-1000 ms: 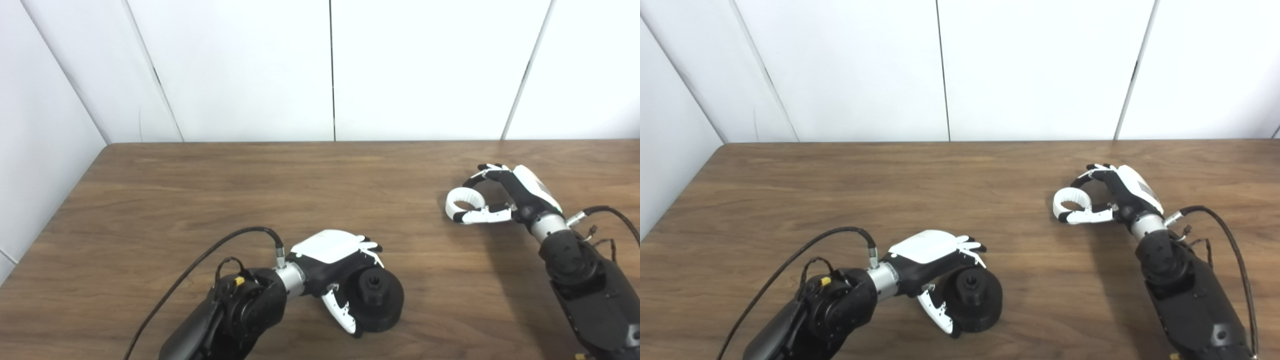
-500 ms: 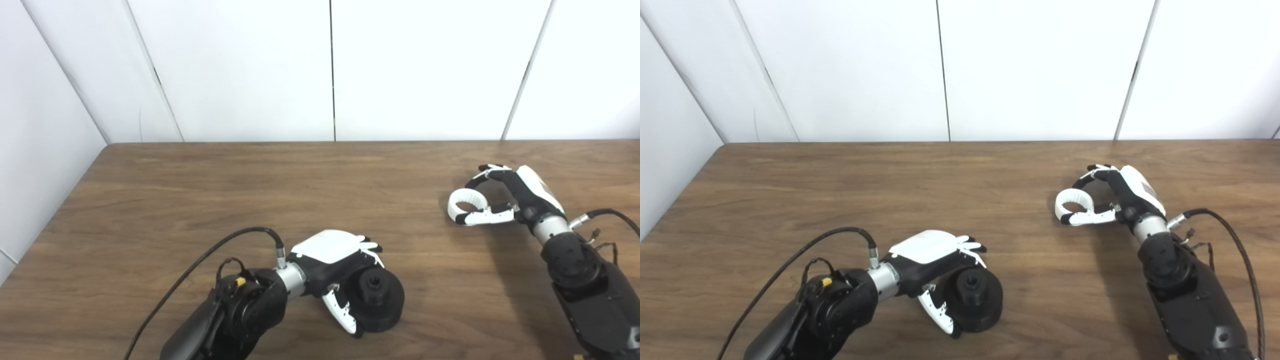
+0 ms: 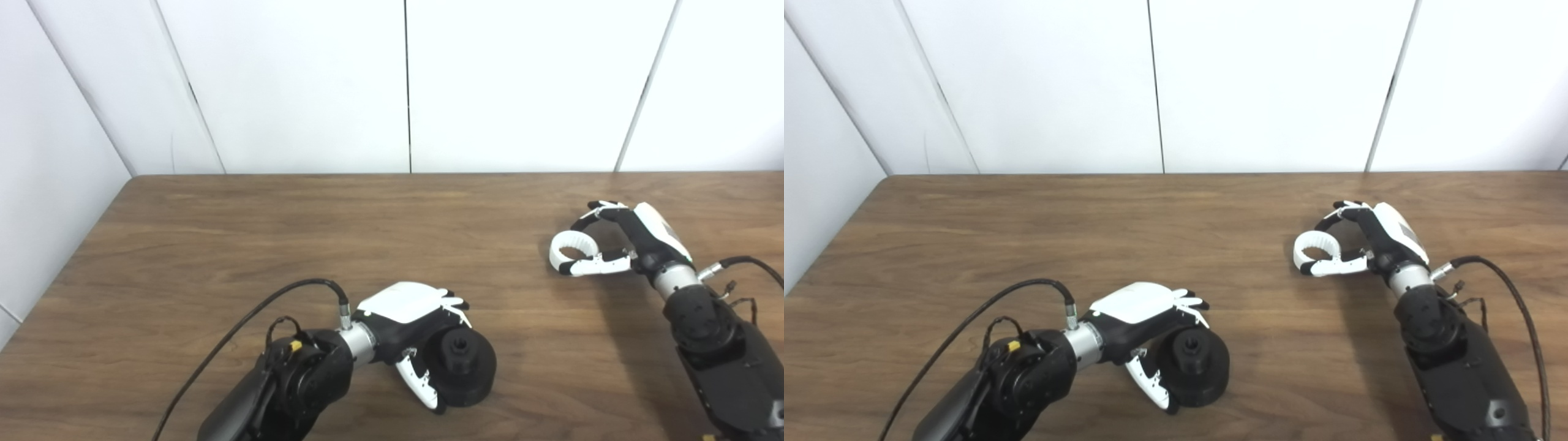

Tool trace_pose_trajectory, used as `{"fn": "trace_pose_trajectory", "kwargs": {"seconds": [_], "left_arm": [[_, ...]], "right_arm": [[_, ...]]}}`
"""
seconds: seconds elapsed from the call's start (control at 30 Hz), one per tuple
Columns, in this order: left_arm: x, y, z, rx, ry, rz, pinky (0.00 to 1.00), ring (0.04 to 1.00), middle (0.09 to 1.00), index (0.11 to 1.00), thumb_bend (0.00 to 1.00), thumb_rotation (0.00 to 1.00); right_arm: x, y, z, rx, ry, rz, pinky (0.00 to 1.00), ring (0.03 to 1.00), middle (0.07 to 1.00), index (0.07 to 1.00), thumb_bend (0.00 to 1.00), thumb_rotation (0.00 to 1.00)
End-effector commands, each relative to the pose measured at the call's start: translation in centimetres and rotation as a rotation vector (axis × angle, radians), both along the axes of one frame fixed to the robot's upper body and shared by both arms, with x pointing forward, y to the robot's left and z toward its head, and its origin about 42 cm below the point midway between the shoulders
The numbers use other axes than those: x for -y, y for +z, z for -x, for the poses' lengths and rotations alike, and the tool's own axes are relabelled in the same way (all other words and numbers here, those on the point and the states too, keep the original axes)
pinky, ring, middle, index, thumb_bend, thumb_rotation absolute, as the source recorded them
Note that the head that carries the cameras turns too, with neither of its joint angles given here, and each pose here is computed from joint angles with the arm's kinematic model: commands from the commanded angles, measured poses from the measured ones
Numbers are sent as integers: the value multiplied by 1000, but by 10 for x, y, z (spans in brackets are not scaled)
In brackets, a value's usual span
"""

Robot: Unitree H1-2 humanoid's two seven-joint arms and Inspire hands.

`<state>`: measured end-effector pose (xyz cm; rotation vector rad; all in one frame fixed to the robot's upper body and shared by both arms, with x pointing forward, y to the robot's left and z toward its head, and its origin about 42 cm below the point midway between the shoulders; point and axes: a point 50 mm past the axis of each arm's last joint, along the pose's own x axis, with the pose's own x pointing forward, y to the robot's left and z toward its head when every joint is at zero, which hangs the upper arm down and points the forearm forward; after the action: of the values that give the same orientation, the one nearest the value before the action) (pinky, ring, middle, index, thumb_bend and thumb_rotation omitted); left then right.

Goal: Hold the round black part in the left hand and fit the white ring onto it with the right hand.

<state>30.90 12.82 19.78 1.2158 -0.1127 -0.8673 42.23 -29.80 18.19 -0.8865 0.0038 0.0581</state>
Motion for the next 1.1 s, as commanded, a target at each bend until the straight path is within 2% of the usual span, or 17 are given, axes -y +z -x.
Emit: {"fn": "trace_pose_trajectory", "kwargs": {"seconds": [0.0, 0.13, 0.17, 0.2, 0.27, 0.7, 1.07], "left_arm": [[5, -6, 4, -30, -27, -17, 909, 1000, 959, 739, 848, 207], [5, -6, 4, -28, -26, -19, 909, 1000, 957, 741, 843, 200], [5, -6, 4, -29, -25, -16, 910, 1000, 957, 738, 843, 197], [5, -6, 4, -29, -25, -13, 912, 1000, 956, 736, 845, 193], [5, -6, 4, -29, -24, -12, 917, 1000, 955, 737, 845, 193], [4, -5, 2, -27, -23, -20, 914, 1000, 957, 716, 842, 187], [5, -5, 1, -29, -23, -18, 917, 1000, 959, 756, 839, 193]], "right_arm": [[0, 27, -7, 101, 23, 2, 927, 972, 887, 578, 799, 238], [0, 27, -8, 99, 23, 4, 925, 970, 886, 578, 795, 240], [0, 27, -8, 99, 22, 6, 925, 971, 886, 536, 663, 198], [0, 27, -8, 99, 23, 7, 926, 971, 886, 515, 595, 176], [0, 27, -8, 98, 24, 9, 926, 971, 887, 497, 539, 157], [0, 28, -8, 101, 23, 1, 929, 969, 881, 491, 524, 149], [1, 35, -4, 116, 36, 5, 931, 966, 875, 491, 524, 151]]}}
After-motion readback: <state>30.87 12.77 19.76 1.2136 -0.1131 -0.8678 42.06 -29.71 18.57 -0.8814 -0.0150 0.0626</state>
